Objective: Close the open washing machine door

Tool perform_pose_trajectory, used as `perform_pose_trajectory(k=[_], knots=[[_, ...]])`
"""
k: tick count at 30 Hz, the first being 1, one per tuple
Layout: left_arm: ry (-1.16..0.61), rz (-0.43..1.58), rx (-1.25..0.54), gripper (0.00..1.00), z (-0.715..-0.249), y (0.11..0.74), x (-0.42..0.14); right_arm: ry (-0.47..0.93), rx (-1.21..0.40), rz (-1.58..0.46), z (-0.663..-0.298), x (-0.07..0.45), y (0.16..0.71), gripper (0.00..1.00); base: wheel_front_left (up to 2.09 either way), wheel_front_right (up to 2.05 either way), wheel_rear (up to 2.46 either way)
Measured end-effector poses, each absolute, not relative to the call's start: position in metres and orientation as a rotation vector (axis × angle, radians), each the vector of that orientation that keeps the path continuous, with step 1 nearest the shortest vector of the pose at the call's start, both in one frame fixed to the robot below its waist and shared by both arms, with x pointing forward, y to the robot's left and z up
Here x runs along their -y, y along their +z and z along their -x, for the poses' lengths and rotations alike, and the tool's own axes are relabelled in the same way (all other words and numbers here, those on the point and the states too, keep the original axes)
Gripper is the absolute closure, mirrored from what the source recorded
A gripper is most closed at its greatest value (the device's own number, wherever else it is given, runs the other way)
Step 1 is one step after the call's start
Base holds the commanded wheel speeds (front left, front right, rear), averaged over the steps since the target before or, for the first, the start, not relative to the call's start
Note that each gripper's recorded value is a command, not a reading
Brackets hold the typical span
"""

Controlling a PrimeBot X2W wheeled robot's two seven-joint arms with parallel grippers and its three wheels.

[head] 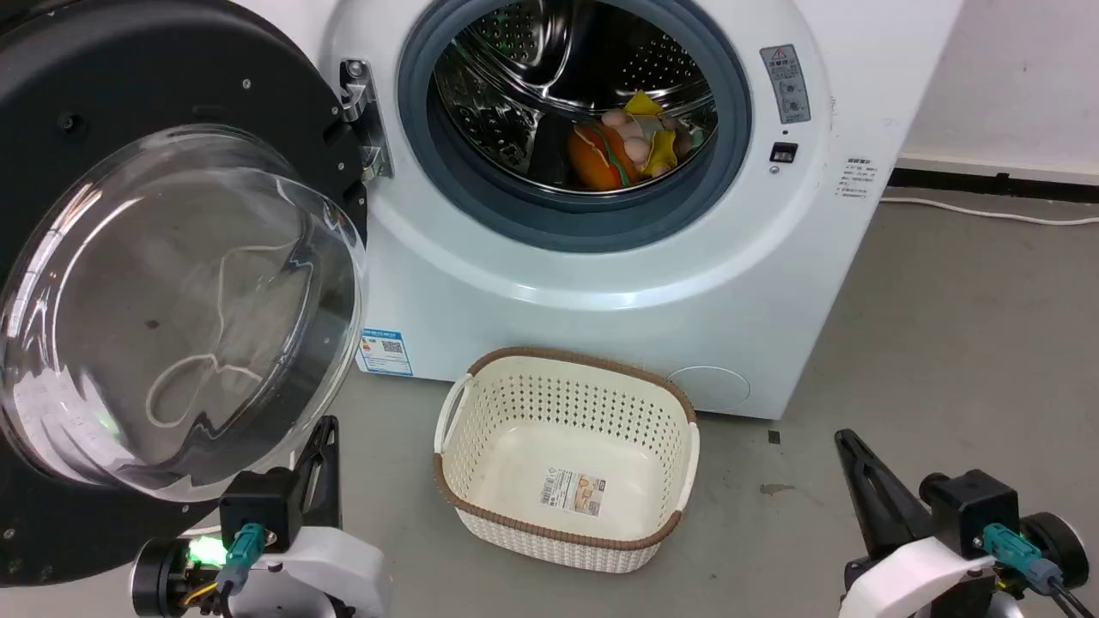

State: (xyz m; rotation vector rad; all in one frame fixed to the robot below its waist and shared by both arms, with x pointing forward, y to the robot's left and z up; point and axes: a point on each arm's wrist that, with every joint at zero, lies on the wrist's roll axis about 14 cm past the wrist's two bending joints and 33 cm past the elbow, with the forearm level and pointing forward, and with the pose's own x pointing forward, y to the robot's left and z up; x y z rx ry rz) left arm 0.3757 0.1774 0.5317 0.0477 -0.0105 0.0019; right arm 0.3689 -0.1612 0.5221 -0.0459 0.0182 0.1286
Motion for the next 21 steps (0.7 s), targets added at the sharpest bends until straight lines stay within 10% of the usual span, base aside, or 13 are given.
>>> perform_pose_trajectory(k=[21], knots=[[0.002,-0.048,0.01,1.0,-0.3757,0.5317,-0.1774,0.129,-0.018,0.046,-0.3689,0.1612,0.5221,1.0,0.0,0.0,0.0]])
